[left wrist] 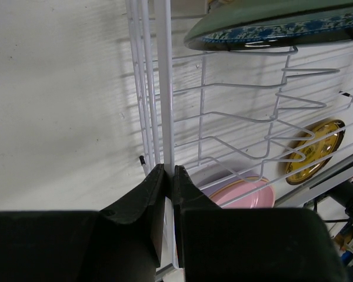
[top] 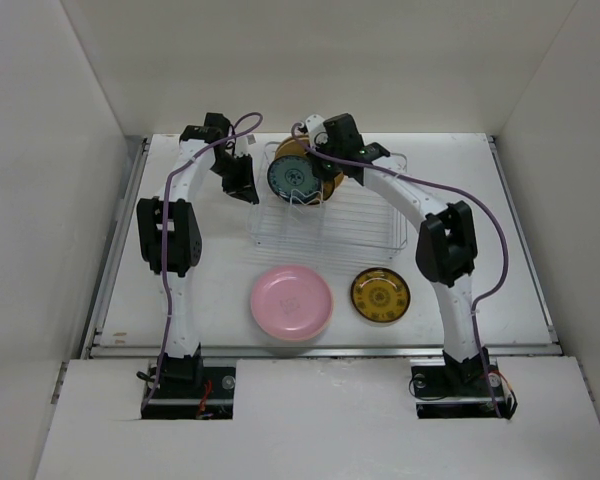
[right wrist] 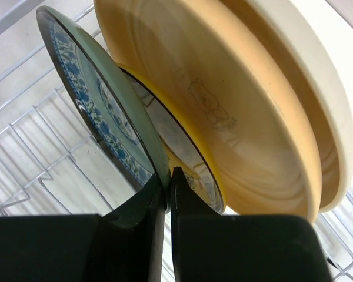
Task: Unload the plates from the dish rack
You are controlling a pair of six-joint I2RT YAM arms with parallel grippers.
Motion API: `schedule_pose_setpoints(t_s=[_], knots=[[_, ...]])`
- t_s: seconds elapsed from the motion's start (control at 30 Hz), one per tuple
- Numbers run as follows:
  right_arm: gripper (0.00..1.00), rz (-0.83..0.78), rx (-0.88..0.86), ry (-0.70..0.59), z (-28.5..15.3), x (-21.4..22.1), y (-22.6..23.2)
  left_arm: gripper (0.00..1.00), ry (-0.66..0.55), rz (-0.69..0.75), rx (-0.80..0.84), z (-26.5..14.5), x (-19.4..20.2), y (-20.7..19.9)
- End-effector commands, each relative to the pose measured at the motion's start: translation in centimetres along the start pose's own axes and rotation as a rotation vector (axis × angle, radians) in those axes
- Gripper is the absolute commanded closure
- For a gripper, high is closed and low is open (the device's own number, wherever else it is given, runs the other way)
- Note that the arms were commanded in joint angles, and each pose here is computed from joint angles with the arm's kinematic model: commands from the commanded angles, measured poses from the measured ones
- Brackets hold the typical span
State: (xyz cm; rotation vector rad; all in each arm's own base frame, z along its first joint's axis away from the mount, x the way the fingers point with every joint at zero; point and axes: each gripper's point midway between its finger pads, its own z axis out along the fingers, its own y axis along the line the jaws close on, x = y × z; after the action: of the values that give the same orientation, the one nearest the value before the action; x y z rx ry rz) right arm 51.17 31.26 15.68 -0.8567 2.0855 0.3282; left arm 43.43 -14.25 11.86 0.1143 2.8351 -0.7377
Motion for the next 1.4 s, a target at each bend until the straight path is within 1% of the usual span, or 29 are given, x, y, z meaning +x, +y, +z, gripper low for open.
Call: schedule_pose_setpoints(t_s=[0.0, 0.23, 0.3, 0.33, 0.37, 0.43, 0.5, 0.53, 0.6, 0.63, 0.67, 0.7, 0.73, 0.77, 0.83, 0.87, 0.9, 0.93, 0.97, 1.03, 1.07, 1.1, 1.17, 1.2, 1.23, 1.27, 1.3, 1.33, 1.37], knots=[[1.00, 0.023, 0.009, -0.072, -2.0, -2.7, 0.4, 1.00, 0.085, -0.040, -0.045, 1.2, 1.6, 1.8], [1.00, -0.003, 0.122, -0.257, -7.4, -8.7, -1.5, 1.00, 0.080, -0.080, -0.014, 1.2, 1.4, 1.0], [1.00, -0.007, 0.141, -0.313, -9.6, -10.3, -1.7, 1.00, 0.064, -0.118, -0.004, 1.4, 1.1, 1.2], [1.00, -0.008, 0.144, -0.331, -10.4, -10.7, -1.7, 1.00, 0.077, -0.134, 0.004, 1.6, 1.5, 1.1], [1.00, -0.010, 0.147, -0.349, -11.1, -11.1, -1.7, 1.00, 0.056, -0.142, 0.005, 1.2, 1.0, 1.3], [1.00, -0.017, 0.129, -0.378, -12.6, -11.5, -1.1, 1.00, 0.065, -0.156, 0.014, 1.3, 1.3, 1.2], [1.00, 0.022, 0.092, -0.369, -12.9, -10.9, -0.3, 1.00, 0.069, -0.168, 0.012, 1.3, 1.4, 1.6], [1.00, 0.042, 0.079, -0.387, -13.9, -11.2, 0.1, 1.00, 0.070, -0.169, 0.021, 1.3, 1.4, 1.5], [1.00, 0.126, 0.050, -0.359, -14.5, -10.0, 0.9, 1.00, 0.059, -0.190, 0.043, 0.9, 1.2, 1.2], [1.00, 0.159, 0.015, -0.310, -14.0, -8.1, 1.8, 1.00, 0.058, -0.189, 0.057, 0.8, 1.4, 1.0], [1.00, 0.213, -0.008, -0.321, -15.7, -7.9, 2.0, 1.00, 0.046, -0.202, 0.071, 0.4, 1.2, 0.9], [1.00, 0.247, -0.032, -0.299, -16.1, -6.9, 2.4, 1.00, 0.064, -0.220, 0.097, 0.6, 1.7, 0.6], [1.00, 0.297, -0.069, -0.219, -15.7, -3.7, 2.7, 1.00, 0.054, -0.223, 0.112, 0.1, 1.5, 0.5], [1.00, 0.329, -0.092, -0.217, -17.4, -3.1, 2.9, 1.00, 0.051, -0.233, 0.121, 0.1, 1.5, 0.9], [1.00, 0.429, -0.150, -0.139, -18.4, 0.1, 3.6, 1.00, 0.042, -0.236, 0.119, -0.2, 1.3, 1.5], [1.00, 0.491, -0.223, -0.046, -19.3, 3.7, 4.6, 1.00, 0.054, -0.255, 0.125, 0.0, 1.5, 1.9], [1.00, 0.525, -0.267, 0.007, -19.8, 5.6, 5.4, 1.00, 0.046, -0.267, 0.123, -0.3, 1.3, 2.4], [1.00, 0.602, -0.346, 0.114, -20.9, 9.6, 7.1, 1.00, 0.047, -0.268, 0.137, -0.4, 1.3, 2.2], [1.00, 0.648, -0.379, 0.179, -20.8, 11.9, 7.9, 1.00, 0.047, -0.257, 0.137, -0.4, 1.3, 2.3], [1.00, 0.713, -0.417, 0.206, -22.6, 14.2, 9.4, 1.00, 0.062, -0.267, 0.135, -0.2, 1.8, 2.3], [1.00, 0.745, -0.408, 0.216, -23.2, 15.4, 9.7, 1.00, 0.062, -0.267, 0.135, -0.2, 1.8, 2.3], [1.00, 0.775, -0.390, 0.200, -24.4, 16.9, 10.1, 1.00, 0.054, -0.275, 0.136, -0.3, 1.8, 2.2], [1.00, 0.841, -0.359, 0.172, -25.6, 17.6, 10.3, 1.00, 0.056, -0.311, 0.160, -0.1, 2.0, 1.8], [1.00, 0.877, -0.345, 0.176, -25.9, 18.7, 10.4, 1.00, 0.050, -0.322, 0.170, -0.3, 2.0, 1.5], [1.00, 0.874, -0.343, 0.146, -26.7, 18.6, 10.7, 1.00, 0.044, -0.347, 0.179, -0.2, 2.3, 1.8], [1.00, 0.920, -0.331, 0.150, -26.8, 19.1, 10.7, 1.00, 0.048, -0.379, 0.208, -0.3, 2.5, 1.3], [1.00, 0.946, -0.339, 0.172, -26.9, 19.9, 11.3, 1.00, 0.044, -0.398, 0.207, -0.4, 2.6, 1.6], [1.00, 0.992, -0.329, 0.212, -26.7, 21.6, 11.7, 1.00, 0.049, -0.401, 0.206, -0.4, 2.9, 1.6], [1.00, 1.030, -0.294, 0.220, -26.6, 22.5, 11.4, 1.00, 0.038, -0.392, 0.219, -0.7, 2.9, 1.3]])
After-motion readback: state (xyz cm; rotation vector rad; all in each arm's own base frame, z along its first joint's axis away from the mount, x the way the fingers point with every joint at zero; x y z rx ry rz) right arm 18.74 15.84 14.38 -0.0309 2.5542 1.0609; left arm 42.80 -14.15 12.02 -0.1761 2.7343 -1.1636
